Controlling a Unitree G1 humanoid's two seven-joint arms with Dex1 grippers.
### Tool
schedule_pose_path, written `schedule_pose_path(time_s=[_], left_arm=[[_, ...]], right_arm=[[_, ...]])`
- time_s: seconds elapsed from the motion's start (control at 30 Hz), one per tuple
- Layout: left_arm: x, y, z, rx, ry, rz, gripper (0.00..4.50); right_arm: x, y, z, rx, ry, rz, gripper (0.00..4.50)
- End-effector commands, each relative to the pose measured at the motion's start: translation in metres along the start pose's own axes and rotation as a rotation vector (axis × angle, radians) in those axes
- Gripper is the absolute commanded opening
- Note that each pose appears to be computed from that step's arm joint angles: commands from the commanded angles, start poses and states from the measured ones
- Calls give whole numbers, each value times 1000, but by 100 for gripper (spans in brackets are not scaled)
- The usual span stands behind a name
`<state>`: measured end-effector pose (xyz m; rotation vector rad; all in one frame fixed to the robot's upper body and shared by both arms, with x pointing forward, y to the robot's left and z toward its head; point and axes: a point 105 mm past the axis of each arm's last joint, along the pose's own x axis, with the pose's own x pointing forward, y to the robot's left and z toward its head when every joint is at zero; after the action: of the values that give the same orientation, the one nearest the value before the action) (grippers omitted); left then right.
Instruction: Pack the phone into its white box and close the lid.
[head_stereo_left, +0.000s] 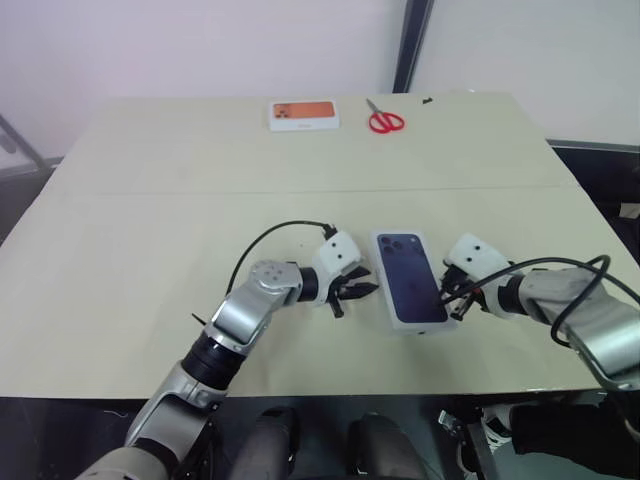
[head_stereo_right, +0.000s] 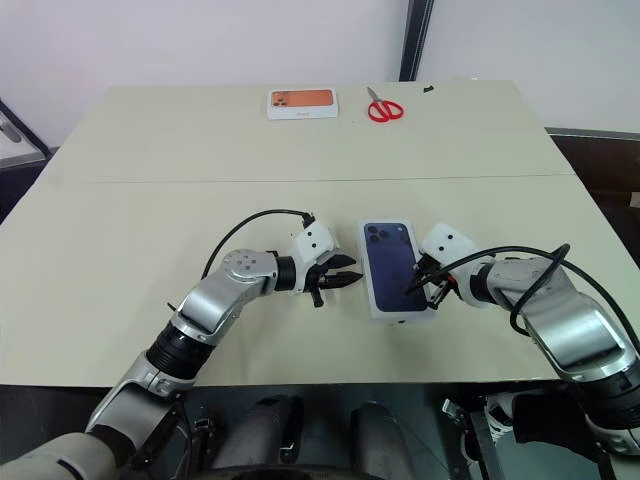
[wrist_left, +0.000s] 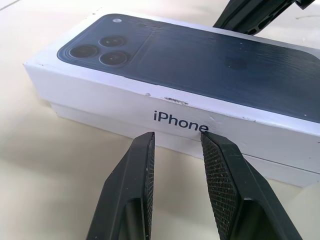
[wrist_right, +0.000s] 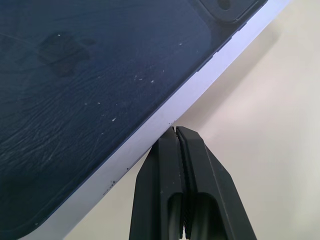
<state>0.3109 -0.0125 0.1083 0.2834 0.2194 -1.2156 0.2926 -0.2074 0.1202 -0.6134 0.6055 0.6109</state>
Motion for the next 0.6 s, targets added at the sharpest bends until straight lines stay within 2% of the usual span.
schedule_pose_path(time_s=[0.03,0.23,0.4,0.5,0.6], left_arm=[[2,-7,6,37,-17,-26,154],[-2,-1,4,35,-9,-8,154],[-11,16,28,-47,-124,48,154],[-9,30,57,-96,-229,84,154],[4,37,58,-74,-193,111,154]], right_arm=[[-5,2,8,-26,-35,-3,5],[-10,-7,8,-40,-36,-40,5],[-28,-23,18,-55,-113,-70,5],[-43,-13,20,-60,-168,17,5],[-46,5,19,-44,-188,108,5]])
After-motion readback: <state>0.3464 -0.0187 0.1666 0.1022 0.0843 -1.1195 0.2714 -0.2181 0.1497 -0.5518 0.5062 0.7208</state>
